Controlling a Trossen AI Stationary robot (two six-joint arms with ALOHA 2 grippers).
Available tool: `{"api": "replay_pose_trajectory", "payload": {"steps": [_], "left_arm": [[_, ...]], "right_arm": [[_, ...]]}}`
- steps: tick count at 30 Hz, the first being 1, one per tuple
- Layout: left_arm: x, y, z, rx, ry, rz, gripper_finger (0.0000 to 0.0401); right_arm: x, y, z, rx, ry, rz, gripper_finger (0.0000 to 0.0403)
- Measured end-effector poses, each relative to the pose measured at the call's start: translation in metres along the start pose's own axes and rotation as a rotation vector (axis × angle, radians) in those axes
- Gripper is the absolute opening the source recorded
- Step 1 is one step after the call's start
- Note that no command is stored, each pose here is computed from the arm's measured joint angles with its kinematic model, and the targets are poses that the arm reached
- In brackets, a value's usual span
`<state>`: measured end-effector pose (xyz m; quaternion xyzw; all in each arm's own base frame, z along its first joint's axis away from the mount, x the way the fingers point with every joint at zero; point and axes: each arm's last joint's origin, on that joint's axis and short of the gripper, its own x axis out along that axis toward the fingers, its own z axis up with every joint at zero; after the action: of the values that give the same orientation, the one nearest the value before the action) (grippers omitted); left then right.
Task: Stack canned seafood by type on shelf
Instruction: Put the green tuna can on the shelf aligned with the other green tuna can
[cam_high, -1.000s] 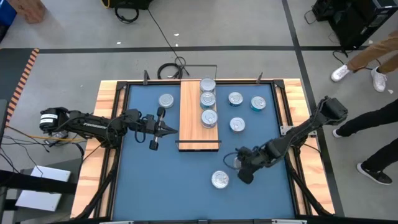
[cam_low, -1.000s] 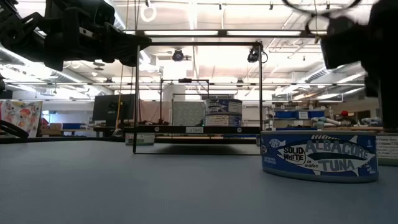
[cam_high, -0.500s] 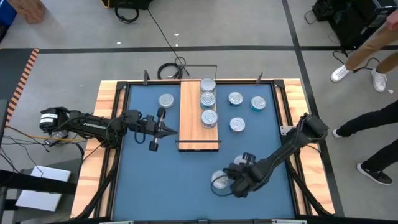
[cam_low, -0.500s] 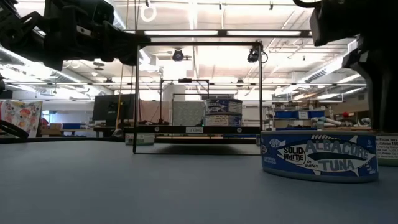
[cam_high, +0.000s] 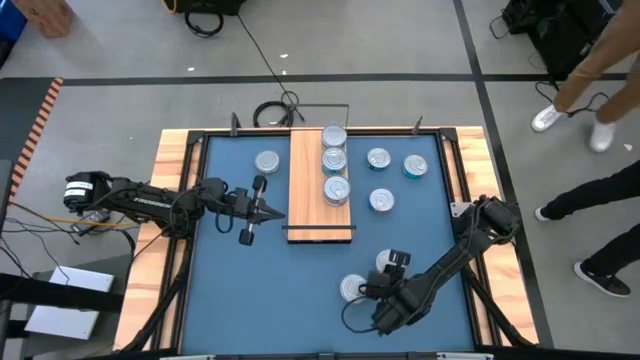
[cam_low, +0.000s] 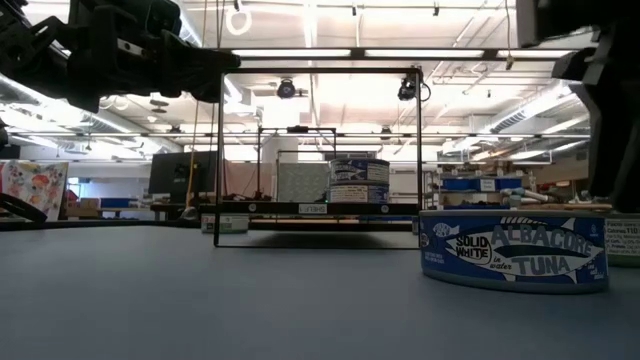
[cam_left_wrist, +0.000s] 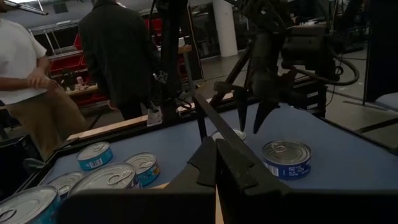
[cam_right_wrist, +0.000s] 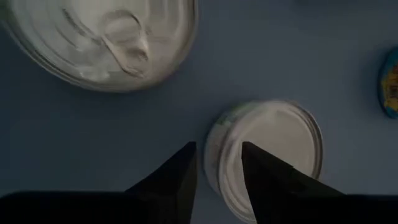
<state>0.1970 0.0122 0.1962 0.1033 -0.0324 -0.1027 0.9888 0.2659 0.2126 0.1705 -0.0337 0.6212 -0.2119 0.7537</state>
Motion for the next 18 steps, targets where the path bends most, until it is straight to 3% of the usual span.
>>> {"api": "replay_pose_trajectory", "payload": {"steps": [18], "left_arm": [[0.0,0.0,0.0,-0.002,0.002,-0.001,0.0001]], "right_arm": [[0.02,-0.001,-0.01,-0.042,0.017,0.015,0.0106]]}}
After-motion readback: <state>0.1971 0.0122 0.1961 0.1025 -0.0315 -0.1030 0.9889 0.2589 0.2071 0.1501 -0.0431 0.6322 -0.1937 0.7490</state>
